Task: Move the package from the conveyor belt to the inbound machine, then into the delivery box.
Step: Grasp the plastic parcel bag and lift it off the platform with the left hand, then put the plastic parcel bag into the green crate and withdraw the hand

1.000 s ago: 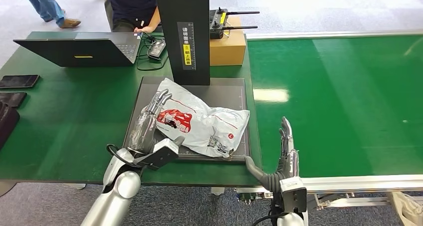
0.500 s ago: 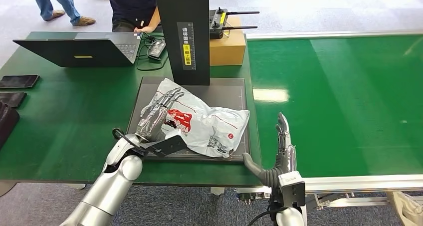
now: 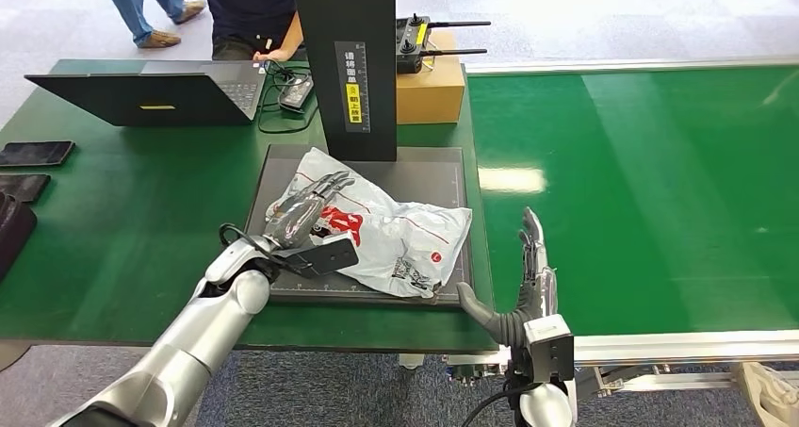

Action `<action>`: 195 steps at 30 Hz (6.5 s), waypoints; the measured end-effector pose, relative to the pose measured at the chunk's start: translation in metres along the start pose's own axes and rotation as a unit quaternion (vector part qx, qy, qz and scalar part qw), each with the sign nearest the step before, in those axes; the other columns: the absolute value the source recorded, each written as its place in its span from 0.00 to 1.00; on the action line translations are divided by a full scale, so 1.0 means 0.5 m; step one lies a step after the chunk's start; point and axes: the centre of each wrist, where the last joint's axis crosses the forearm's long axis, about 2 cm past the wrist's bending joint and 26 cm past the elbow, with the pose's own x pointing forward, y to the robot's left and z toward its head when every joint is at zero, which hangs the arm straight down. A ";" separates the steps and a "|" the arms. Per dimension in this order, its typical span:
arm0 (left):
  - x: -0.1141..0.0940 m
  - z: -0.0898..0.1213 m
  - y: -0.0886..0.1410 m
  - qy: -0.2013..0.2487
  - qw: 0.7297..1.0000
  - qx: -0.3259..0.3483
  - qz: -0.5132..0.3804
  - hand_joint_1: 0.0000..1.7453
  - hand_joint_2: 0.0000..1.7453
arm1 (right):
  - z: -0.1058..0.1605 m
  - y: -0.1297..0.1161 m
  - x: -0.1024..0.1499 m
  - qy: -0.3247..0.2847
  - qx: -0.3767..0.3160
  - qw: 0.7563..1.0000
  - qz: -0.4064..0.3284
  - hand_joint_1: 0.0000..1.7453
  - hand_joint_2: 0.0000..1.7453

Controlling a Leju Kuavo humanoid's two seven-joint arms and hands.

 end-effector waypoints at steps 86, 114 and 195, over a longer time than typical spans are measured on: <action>-0.129 0.105 0.101 0.025 0.927 0.350 0.133 0.81 1.00 | 0.035 0.024 -0.001 0.026 0.010 1.000 -0.007 0.00 1.00; -0.372 0.326 0.227 0.408 0.799 0.438 -0.064 0.93 1.00 | 0.021 0.026 0.001 0.019 0.015 1.000 -0.012 0.00 1.00; 0.041 0.154 -0.084 -0.036 0.919 0.318 0.229 0.00 1.00 | 0.013 0.022 -0.032 0.026 -0.003 0.999 0.024 0.00 1.00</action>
